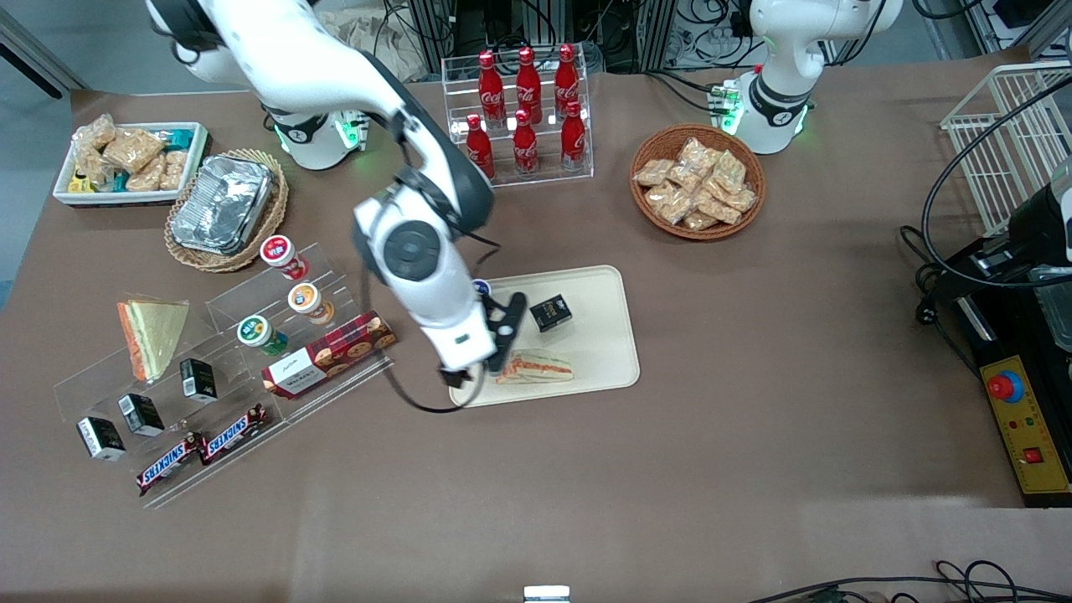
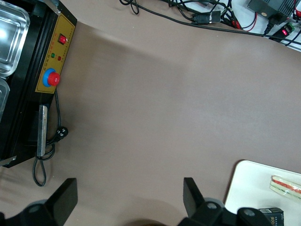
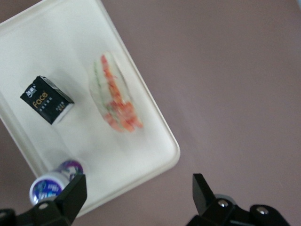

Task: Place sandwich on tray

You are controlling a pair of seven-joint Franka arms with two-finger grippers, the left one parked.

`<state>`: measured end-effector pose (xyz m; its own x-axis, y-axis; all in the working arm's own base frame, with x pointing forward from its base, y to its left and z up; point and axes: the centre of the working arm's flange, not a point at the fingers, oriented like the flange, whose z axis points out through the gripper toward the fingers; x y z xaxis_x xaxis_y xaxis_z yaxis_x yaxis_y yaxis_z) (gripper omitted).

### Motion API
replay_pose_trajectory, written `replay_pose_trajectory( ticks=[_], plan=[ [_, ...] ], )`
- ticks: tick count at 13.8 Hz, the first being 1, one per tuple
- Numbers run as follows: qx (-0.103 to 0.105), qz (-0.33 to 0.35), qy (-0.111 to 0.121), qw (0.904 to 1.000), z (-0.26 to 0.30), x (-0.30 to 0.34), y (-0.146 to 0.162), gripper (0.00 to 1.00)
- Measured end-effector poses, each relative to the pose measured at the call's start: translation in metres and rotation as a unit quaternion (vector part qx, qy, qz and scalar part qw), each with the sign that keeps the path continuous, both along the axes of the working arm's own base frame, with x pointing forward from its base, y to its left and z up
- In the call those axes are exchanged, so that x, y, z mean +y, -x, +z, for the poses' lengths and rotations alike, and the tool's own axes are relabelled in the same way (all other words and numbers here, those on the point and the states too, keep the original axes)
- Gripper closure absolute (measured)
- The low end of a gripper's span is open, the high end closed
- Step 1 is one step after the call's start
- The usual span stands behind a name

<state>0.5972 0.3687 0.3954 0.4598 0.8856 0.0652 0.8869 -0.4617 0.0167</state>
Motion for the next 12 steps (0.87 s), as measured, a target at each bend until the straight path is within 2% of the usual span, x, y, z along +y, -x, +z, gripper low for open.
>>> replay_pose_trajectory(
  ticks=[2,5,9,12],
  plan=[
    [0.016,-0.072,0.008,0.9972,0.034,-0.050,-0.011,0.00],
    [0.034,-0.161,0.023,0.9862,0.064,-0.137,-0.030,0.00],
    [0.068,-0.276,0.040,0.9580,0.103,-0.240,-0.029,0.00],
    [0.077,-0.330,0.033,0.9403,0.135,-0.308,-0.014,0.00]
  ],
)
